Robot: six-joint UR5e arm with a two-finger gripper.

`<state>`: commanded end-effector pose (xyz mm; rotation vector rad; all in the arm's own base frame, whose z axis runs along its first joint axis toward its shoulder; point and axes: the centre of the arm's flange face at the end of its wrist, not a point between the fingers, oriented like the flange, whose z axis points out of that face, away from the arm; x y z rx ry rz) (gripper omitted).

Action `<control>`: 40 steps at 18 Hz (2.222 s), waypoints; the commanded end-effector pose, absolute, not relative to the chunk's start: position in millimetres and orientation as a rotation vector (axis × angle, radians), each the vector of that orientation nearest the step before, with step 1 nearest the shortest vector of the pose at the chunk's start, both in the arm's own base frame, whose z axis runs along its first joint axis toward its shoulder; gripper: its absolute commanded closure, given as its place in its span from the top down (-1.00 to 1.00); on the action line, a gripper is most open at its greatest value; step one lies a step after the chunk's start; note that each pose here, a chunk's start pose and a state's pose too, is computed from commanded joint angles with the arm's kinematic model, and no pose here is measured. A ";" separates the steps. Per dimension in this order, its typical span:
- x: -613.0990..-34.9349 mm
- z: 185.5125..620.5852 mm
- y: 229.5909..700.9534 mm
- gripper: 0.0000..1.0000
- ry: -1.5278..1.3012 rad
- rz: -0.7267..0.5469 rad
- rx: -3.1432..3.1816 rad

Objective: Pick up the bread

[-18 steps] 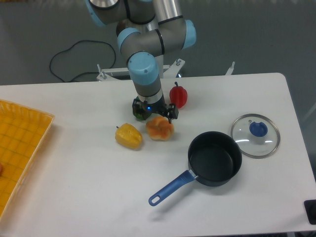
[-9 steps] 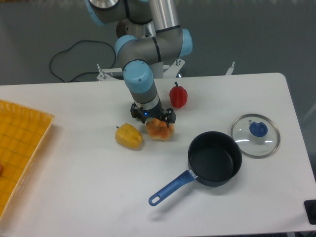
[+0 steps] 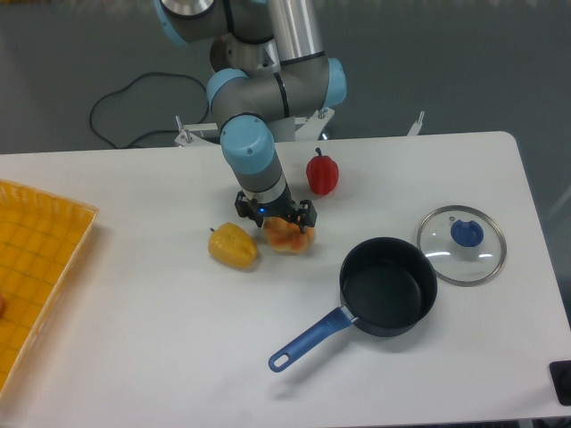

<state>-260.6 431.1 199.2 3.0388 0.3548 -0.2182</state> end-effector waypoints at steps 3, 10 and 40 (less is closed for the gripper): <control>-258.6 197.7 432.4 0.52 0.347 -0.215 3.038; -254.6 196.8 435.6 0.06 0.331 -0.216 3.038; -303.7 318.8 458.3 -0.23 0.433 -0.207 3.158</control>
